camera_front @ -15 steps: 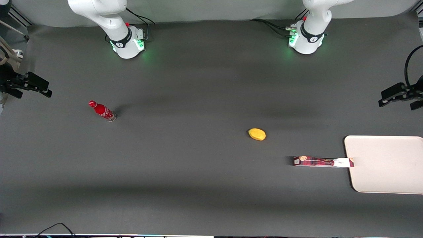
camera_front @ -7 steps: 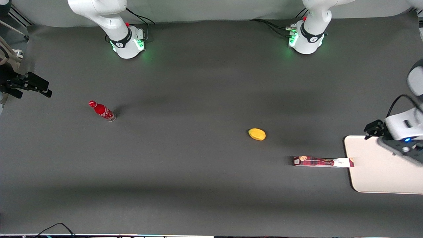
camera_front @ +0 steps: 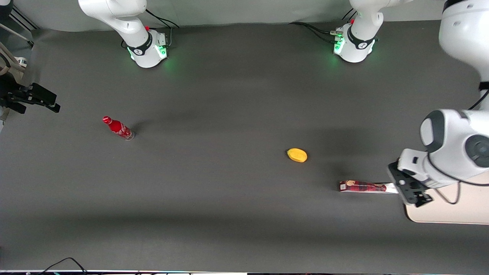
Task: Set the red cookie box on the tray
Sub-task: 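Move the left gripper down over the red plaid cookie box, then close the left gripper on the cookie box's end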
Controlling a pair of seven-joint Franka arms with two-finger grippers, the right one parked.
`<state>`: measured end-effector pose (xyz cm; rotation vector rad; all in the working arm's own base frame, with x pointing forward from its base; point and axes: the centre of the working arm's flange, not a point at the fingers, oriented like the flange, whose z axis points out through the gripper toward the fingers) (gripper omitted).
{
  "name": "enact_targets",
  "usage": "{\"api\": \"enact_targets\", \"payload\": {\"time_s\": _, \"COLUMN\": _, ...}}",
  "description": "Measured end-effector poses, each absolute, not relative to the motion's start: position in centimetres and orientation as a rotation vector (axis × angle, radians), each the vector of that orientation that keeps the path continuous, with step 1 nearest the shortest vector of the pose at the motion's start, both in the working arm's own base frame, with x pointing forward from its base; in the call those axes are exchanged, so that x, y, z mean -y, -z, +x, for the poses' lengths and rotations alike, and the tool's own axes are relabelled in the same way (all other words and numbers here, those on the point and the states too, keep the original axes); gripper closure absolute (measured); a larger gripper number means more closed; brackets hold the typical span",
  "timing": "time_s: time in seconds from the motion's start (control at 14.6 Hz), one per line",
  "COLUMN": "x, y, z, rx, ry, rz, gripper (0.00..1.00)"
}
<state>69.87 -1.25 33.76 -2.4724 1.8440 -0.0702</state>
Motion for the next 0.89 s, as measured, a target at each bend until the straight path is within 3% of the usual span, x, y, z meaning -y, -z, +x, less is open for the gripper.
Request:
{"api": "enact_targets", "payload": {"time_s": 0.34, "x": 2.5, "y": -27.5, "z": 69.7, "rx": -1.951, "ry": -0.004, "rz": -2.481, "gripper": 0.00}}
{"api": "enact_targets", "payload": {"time_s": 0.89, "x": 3.0, "y": -24.5, "z": 70.1, "rx": -2.055, "ry": 0.040, "rz": -2.396, "gripper": 0.00}}
